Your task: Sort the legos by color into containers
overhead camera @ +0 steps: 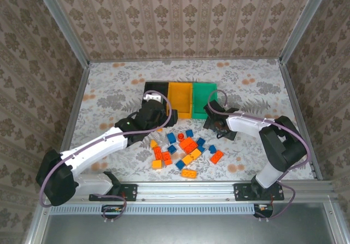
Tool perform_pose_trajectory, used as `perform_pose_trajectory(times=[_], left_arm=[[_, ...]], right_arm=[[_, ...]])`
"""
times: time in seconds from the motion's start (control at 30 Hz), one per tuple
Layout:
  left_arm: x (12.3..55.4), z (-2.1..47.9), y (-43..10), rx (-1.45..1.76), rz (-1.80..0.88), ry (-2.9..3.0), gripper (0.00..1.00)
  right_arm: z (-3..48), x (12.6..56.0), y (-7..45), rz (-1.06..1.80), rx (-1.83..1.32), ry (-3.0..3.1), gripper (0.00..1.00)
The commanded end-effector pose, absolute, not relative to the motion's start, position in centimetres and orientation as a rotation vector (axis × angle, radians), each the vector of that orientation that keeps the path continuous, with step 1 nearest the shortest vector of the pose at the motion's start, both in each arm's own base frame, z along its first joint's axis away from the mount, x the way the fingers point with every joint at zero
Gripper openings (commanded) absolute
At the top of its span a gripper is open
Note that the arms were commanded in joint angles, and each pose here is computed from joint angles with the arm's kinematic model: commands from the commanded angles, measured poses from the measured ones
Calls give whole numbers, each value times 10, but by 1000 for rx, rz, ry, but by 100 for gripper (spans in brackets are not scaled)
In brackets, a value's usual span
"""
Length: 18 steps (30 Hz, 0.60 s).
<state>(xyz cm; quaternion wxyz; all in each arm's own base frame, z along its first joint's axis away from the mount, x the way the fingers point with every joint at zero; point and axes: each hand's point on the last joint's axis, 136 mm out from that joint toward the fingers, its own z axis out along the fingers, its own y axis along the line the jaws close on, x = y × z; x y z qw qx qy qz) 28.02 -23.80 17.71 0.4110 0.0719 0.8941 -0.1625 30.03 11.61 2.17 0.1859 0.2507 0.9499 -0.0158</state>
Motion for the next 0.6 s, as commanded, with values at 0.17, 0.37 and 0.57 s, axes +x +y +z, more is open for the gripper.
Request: perform_pose_trajectory(times=[0.17, 0.37, 0.57], left_arm=[[284, 181, -223, 137, -364, 2220, 100], [282, 179, -213, 106, -358, 2223, 100], [280, 180, -200, 82, -325, 2234, 100]], right_arm=[[12, 299, 112, -106, 706, 2698, 87], [9, 300, 117, -54, 627, 2730, 78], [21, 298, 117, -1, 544, 2723, 69]])
